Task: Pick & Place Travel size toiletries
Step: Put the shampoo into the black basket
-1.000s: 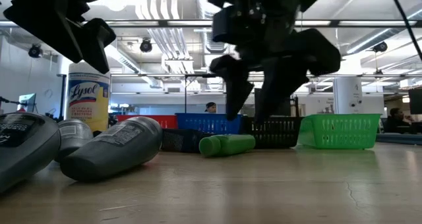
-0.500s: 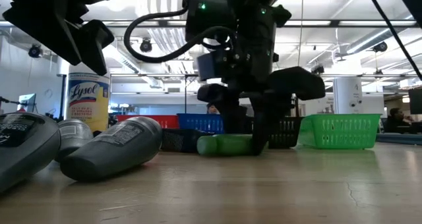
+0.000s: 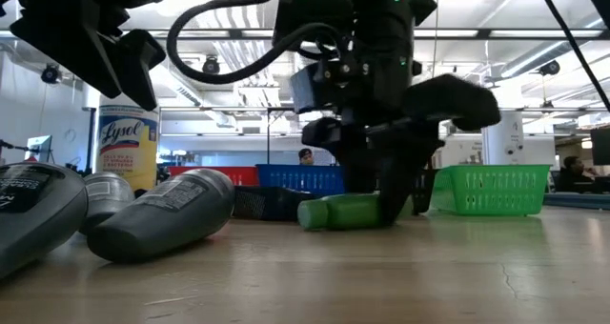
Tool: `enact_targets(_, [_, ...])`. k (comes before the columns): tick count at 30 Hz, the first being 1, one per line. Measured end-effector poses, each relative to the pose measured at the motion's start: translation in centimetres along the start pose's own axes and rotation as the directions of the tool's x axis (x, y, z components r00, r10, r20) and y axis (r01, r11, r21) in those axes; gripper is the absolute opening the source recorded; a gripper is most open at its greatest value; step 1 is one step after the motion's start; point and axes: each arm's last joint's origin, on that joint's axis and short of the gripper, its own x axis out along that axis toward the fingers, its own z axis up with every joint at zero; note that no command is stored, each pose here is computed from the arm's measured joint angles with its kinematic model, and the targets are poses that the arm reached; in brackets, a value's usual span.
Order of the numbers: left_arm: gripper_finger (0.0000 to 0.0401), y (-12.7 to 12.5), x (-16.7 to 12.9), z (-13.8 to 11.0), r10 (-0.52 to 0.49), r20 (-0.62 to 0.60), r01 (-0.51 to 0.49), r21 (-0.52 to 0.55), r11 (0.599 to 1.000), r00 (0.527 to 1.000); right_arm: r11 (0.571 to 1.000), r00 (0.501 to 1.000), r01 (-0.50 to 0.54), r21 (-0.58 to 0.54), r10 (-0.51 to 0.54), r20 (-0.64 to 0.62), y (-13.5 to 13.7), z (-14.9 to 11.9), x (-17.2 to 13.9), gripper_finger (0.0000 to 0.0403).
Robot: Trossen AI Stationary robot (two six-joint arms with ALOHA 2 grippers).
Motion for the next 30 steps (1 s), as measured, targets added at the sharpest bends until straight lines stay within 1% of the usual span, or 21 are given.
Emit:
enact_targets(4, [0.0273, 0.0, 0.0, 0.0, 0.000, 0.000, 0.000, 0.020, 1.000, 1.000, 0.996, 0.999, -0.011, 0.093, 0.016, -0.049, 1.1, -0.4, -1.0, 0.0136])
enact_targets(6, [0.0273, 0.0, 0.0, 0.0, 0.000, 0.000, 0.000, 0.027, 1.000, 1.000, 0.982, 0.999, -0.007, 0.187, 0.014, -0.036, 1.4, -0.6, -2.1, 0.0133])
enact_targets(9, [0.0273, 0.0, 0.0, 0.0, 0.001, 0.001, -0.001, 0.028, 1.000, 1.000, 0.944, 1.000, 0.002, 0.329, -0.005, 0.008, 1.8, -1.5, -4.7, 0.0135])
enact_targets(11, [0.0273, 0.2, 0.0, 0.1, 0.005, 0.001, -0.005, 0.024, 1.000, 1.000, 0.904, 0.996, 0.045, 0.426, -0.071, 0.047, 2.1, -2.4, -6.8, 0.0136])
enact_targets(12, [0.0273, 0.3, 0.0, 0.1, 0.008, 0.002, -0.008, 0.021, 1.000, 1.000, 0.873, 0.991, 0.073, 0.483, -0.116, 0.060, 2.3, -3.1, -7.9, 0.0136])
enact_targets(13, [0.0273, 0.4, 0.1, 0.1, 0.011, 0.001, -0.011, 0.019, 1.000, 1.000, 0.833, 0.985, 0.096, 0.544, -0.159, 0.070, 2.4, -3.9, -8.9, 0.0135])
enact_targets(14, [0.0273, 0.5, 0.1, 0.1, 0.015, 0.001, -0.015, 0.017, 1.000, 1.000, 0.785, 0.977, 0.111, 0.609, -0.199, 0.079, 2.4, -4.8, -9.8, 0.0134])
enact_targets(16, [0.0273, 0.7, 0.1, 0.2, 0.021, 0.003, -0.021, 0.013, 1.000, 1.000, 0.658, 0.961, 0.104, 0.746, -0.260, 0.095, 2.0, -7.0, -11.1, 0.0133])
enact_targets(18, [0.0273, 0.8, 0.1, 0.4, 0.026, 0.007, -0.026, 0.007, 1.000, 1.000, 0.507, 0.951, 0.042, 0.861, -0.284, 0.120, 1.1, -9.2, -11.7, 0.0133])
enact_targets(19, [0.0273, 0.9, 0.1, 0.5, 0.028, 0.009, -0.028, 0.003, 1.000, 1.000, 0.414, 0.946, -0.002, 0.910, -0.294, 0.136, 0.3, -10.2, -11.7, 0.0133])
enact_targets(21, [0.0273, 1.0, 0.1, 0.6, 0.029, 0.016, -0.029, -0.004, 1.000, 0.999, 0.252, 0.934, -0.108, 0.962, -0.306, 0.185, -1.3, -11.9, -11.5, 0.0133])
enact_targets(22, [0.0273, 1.1, 0.0, 0.7, 0.030, 0.019, -0.030, -0.006, 1.000, 0.999, 0.190, 0.925, -0.161, 0.968, -0.314, 0.216, -2.1, -12.6, -11.4, 0.0133])
enact_targets(23, [0.0273, 1.1, 0.0, 0.8, 0.031, 0.021, -0.031, -0.009, 0.999, 0.999, 0.141, 0.913, -0.214, 0.967, -0.323, 0.249, -2.9, -13.1, -11.2, 0.0133])
enact_targets(24, [0.0273, 1.1, -0.1, 0.9, 0.030, 0.024, -0.030, -0.010, 0.999, 0.999, 0.103, 0.902, -0.254, 0.962, -0.334, 0.274, -3.6, -13.6, -10.9, 0.0133])
enact_targets(26, [0.0273, 1.1, -0.2, 1.0, 0.029, 0.029, -0.029, -0.011, 1.000, 0.999, 0.057, 0.887, -0.303, 0.951, -0.348, 0.303, -4.7, -14.3, -10.2, 0.0133])
enact_targets(28, [0.0273, 1.1, -0.3, 1.2, 0.025, 0.033, -0.024, -0.013, 1.000, 0.999, 0.034, 0.890, -0.309, 0.951, -0.342, 0.301, -5.3, -14.6, -9.5, 0.0133])
enact_targets(30, [0.0273, 1.0, -0.4, 1.3, 0.018, 0.038, -0.018, -0.014, 1.000, 0.999, 0.036, 0.900, -0.291, 0.956, -0.330, 0.286, -5.6, -14.7, -8.8, 0.0137])
